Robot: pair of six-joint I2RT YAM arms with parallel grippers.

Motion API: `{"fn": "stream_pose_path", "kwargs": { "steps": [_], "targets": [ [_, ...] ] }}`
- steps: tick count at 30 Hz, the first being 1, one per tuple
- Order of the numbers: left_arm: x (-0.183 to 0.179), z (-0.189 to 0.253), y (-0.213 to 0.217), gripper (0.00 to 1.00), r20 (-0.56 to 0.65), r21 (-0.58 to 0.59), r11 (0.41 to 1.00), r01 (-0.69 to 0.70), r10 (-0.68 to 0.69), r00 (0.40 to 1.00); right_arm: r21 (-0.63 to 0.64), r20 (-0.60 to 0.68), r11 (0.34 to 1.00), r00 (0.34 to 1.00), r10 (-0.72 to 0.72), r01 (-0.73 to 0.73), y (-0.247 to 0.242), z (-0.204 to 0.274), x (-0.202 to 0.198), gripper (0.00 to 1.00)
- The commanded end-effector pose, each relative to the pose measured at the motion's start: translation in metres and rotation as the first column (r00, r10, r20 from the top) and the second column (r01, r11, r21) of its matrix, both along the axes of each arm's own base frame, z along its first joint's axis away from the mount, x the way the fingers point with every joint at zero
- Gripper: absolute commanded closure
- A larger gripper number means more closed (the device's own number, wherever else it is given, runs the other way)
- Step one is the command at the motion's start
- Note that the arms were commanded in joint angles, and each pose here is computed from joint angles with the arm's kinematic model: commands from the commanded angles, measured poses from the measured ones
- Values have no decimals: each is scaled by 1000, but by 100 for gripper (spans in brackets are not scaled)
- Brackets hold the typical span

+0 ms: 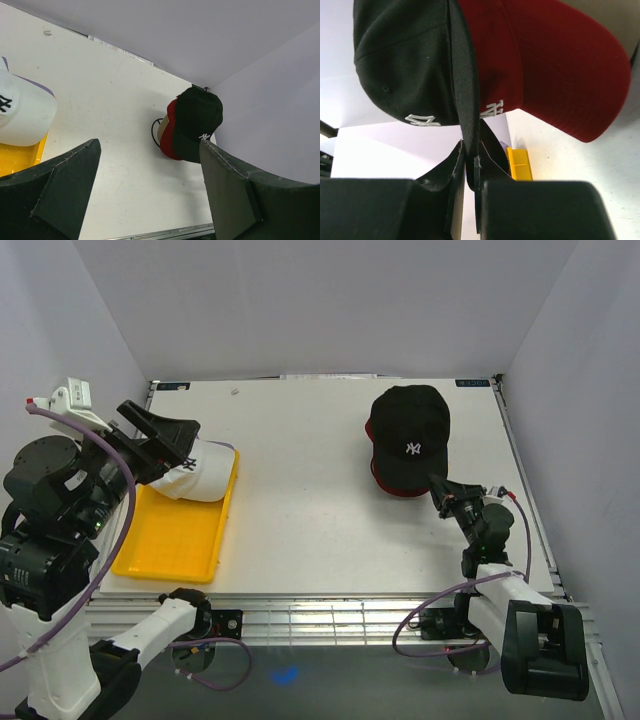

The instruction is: Stack the hats

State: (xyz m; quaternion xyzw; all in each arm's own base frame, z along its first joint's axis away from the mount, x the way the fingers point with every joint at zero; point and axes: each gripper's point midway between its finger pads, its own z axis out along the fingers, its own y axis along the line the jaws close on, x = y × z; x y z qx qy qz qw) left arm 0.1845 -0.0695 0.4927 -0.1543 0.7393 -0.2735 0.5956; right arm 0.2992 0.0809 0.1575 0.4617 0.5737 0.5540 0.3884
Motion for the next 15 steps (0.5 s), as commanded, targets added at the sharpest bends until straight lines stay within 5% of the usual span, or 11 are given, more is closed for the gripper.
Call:
{"fn": "stream_pose_path", "kwargs": {
  "steps": [1, 15],
  "targets": [
    [1, -1, 2, 10, 1, 5, 1000, -12, 12, 1000, -100, -284, 994, 957, -60, 32, -15, -80, -11, 92],
    [2, -4, 4, 10, -7, 11, 1000, -23, 23, 1000, -131, -390, 991, 918, -67, 17, -22, -106, -12, 92]
  ]
}}
